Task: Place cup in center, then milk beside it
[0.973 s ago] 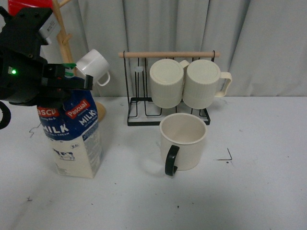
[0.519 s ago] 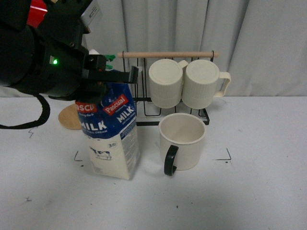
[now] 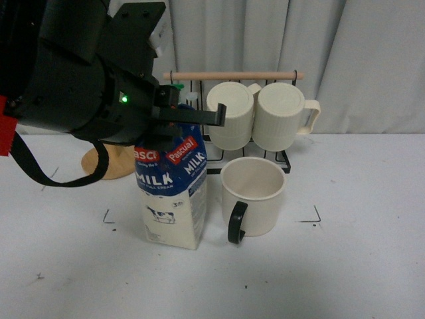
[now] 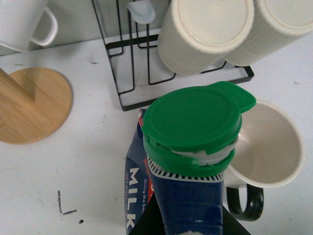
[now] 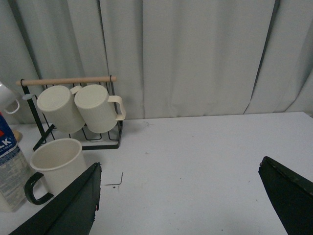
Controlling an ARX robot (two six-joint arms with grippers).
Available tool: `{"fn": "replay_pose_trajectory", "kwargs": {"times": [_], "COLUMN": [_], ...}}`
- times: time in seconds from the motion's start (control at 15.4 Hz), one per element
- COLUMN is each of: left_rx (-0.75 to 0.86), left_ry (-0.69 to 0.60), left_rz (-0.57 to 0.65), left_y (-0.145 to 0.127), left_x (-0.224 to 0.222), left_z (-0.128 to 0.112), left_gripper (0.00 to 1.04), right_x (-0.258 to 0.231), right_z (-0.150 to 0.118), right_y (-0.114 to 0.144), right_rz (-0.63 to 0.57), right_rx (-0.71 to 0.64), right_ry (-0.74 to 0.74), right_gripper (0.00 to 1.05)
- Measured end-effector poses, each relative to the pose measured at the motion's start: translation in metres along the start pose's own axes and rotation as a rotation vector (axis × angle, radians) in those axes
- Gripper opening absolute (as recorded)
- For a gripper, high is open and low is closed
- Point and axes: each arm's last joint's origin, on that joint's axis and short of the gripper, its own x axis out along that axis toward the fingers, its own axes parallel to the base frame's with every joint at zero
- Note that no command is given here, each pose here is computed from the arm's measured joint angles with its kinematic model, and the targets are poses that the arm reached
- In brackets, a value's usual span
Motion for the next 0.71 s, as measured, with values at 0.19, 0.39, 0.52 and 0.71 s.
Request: {"fn": "replay_pose_trajectory", "kwargs": {"times": [0.19,0.39,0.52,0.71], "left_rx": [-0.008,-0.010,-0.016,-0.022], "left_ry": [0.003,-0.024,-0.041,-0.042], "left_rz": [-0.017,0.011,0.014,-0.003], "left_y": [-0.0084,-0.0083,-0.0067,-0.0069], "left_x": [0.0045,0.0076,0.0083,0.0081], "left_z": [-0.0023,-0.0017,-0.0001,0.0021], "left_gripper": [0.04,0.04,0.16,0.50], "right_x": [0.0000,0.0000,0.0000,0.0000], "right_z": [0.0000,0.0000,-0.0001,0.0000], "right_y": [0.0000,0.0000,0.0000,0.0000], "right_rz": [0.000,0.000,0.000,0.000], "right_rx": [0.000,0.000,0.000,0.000], "right_ry": [0.000,0.000,0.000,0.000], "right_gripper": [0.98,0.98,0.98,0.98]}}
